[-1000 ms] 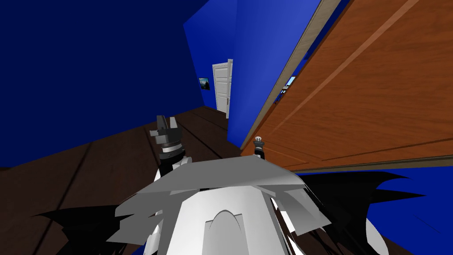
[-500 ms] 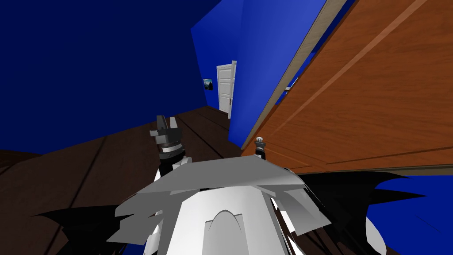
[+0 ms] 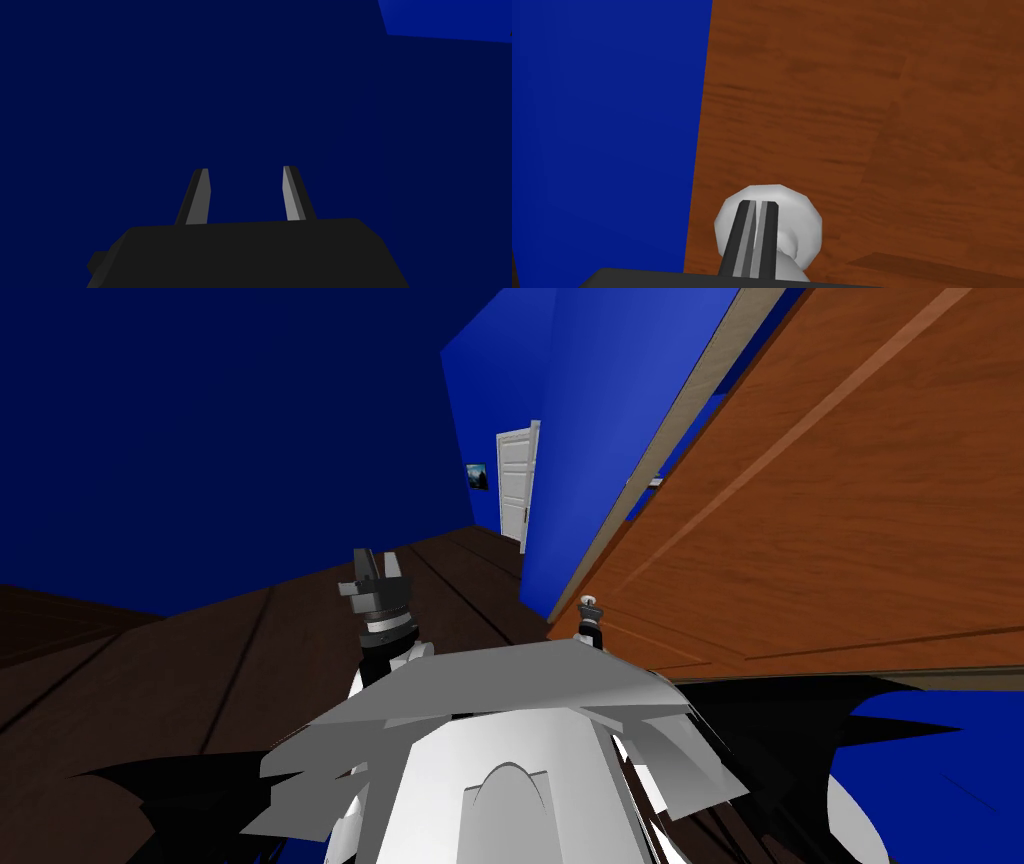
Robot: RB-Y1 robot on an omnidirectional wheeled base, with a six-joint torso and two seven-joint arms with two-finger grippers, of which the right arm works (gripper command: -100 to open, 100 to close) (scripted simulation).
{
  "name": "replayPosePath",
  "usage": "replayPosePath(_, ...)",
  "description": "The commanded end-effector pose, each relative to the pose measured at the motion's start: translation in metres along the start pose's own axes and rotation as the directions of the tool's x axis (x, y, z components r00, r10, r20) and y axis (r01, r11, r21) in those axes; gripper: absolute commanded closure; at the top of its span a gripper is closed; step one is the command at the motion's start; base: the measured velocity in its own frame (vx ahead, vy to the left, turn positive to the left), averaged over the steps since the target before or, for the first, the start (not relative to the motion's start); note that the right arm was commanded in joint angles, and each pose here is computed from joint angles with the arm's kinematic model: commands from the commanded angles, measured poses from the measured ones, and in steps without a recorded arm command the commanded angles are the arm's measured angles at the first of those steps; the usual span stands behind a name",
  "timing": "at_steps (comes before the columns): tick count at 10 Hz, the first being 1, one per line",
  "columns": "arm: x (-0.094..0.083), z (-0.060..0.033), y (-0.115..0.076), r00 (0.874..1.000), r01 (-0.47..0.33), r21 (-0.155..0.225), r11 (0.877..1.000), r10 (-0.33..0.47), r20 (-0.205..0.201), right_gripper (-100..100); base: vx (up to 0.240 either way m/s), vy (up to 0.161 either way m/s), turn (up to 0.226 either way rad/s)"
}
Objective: Pull the door open
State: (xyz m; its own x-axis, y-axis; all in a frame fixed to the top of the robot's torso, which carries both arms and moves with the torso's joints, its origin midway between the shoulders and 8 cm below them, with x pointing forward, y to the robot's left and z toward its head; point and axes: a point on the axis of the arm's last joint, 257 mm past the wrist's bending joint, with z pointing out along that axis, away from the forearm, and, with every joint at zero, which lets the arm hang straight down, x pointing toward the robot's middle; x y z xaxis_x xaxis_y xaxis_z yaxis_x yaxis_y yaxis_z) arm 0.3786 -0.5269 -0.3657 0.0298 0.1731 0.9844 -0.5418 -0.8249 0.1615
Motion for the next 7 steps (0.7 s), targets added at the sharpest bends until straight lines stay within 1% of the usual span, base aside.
replayPosePath(1, -0.015, -0.0120, -0.002, 0.999, -0.027, 0.003, 1.000, 0.027, 0.040, -100, -0.182, 0.075, 0.039)
replayPosePath(2, -0.017, -0.0143, -0.005, 0.997, -0.058, 0.004, 0.998, 0.058, 0.047, -100, -0.171, 0.120, 0.040)
replayPosePath(3, -0.017, -0.0143, -0.005, 0.997, -0.058, 0.004, 0.998, 0.058, 0.047, -100, -0.107, 0.101, -0.018)
replayPosePath(4, -0.017, -0.0143, -0.005, 0.997, -0.058, 0.004, 0.998, 0.058, 0.047, -100, -0.040, 0.049, -0.034)
replayPosePath(5, -0.020, -0.0188, -0.011, 0.991, -0.117, 0.004, 0.993, 0.117, 0.059, -100, -0.128, 0.075, -0.018)
replayPosePath(7, -0.021, -0.0197, -0.013, 0.990, -0.130, 0.004, 0.992, 0.129, 0.062, -100, -0.148, 0.055, -0.005)
